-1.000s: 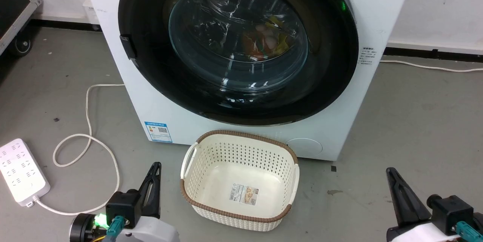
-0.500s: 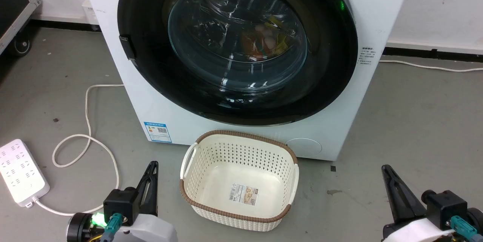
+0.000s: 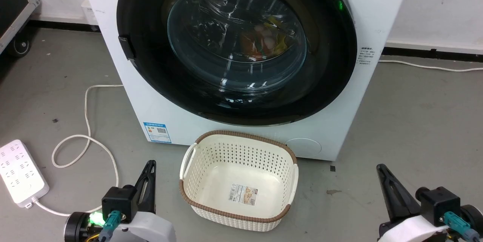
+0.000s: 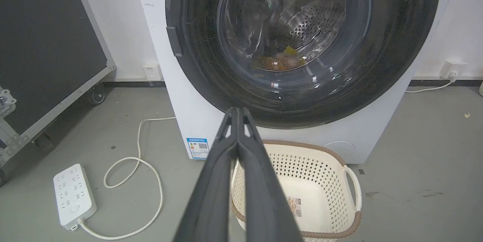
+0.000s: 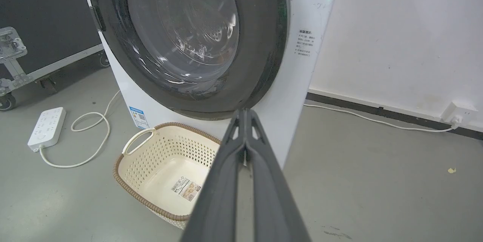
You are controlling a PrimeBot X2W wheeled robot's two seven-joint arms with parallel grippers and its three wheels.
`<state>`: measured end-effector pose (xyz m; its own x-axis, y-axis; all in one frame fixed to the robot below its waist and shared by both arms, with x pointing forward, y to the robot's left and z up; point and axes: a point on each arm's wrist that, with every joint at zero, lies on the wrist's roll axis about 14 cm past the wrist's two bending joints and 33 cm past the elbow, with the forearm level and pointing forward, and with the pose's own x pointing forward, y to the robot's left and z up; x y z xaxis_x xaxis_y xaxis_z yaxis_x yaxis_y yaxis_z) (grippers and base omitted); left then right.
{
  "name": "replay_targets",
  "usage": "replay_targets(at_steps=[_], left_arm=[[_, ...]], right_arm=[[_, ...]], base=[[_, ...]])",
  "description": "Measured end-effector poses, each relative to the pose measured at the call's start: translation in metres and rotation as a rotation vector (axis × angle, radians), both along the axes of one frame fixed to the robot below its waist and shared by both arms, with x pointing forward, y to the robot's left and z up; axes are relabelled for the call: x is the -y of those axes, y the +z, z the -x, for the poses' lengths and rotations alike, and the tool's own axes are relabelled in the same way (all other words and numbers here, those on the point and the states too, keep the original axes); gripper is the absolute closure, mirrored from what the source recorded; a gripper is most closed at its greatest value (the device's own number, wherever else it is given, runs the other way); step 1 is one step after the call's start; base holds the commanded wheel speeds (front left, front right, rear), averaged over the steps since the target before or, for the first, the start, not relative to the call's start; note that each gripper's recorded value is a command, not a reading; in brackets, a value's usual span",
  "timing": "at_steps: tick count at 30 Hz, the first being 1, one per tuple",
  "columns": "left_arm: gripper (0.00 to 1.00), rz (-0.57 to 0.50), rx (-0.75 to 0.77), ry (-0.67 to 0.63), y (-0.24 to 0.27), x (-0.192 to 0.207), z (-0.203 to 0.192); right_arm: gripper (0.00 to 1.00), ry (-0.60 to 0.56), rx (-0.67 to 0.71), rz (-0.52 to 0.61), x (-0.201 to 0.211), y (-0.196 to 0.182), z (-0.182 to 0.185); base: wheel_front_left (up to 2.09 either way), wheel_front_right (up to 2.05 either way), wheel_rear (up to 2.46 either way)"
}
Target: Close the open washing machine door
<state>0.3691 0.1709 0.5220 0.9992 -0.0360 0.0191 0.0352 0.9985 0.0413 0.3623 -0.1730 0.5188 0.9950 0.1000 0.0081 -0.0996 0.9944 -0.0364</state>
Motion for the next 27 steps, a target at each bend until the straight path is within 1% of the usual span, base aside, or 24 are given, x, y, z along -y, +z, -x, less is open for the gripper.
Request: replay_targets(at_steps=[27], left_arm=[[1.0, -0.002, -0.026, 0.025, 0.0015, -0.0044, -0.0015]], right_arm=[[1.0, 0.023, -0.026, 0.012, -0.0091, 0.002, -0.0052]], base=[[0.0, 0.0, 0.0]])
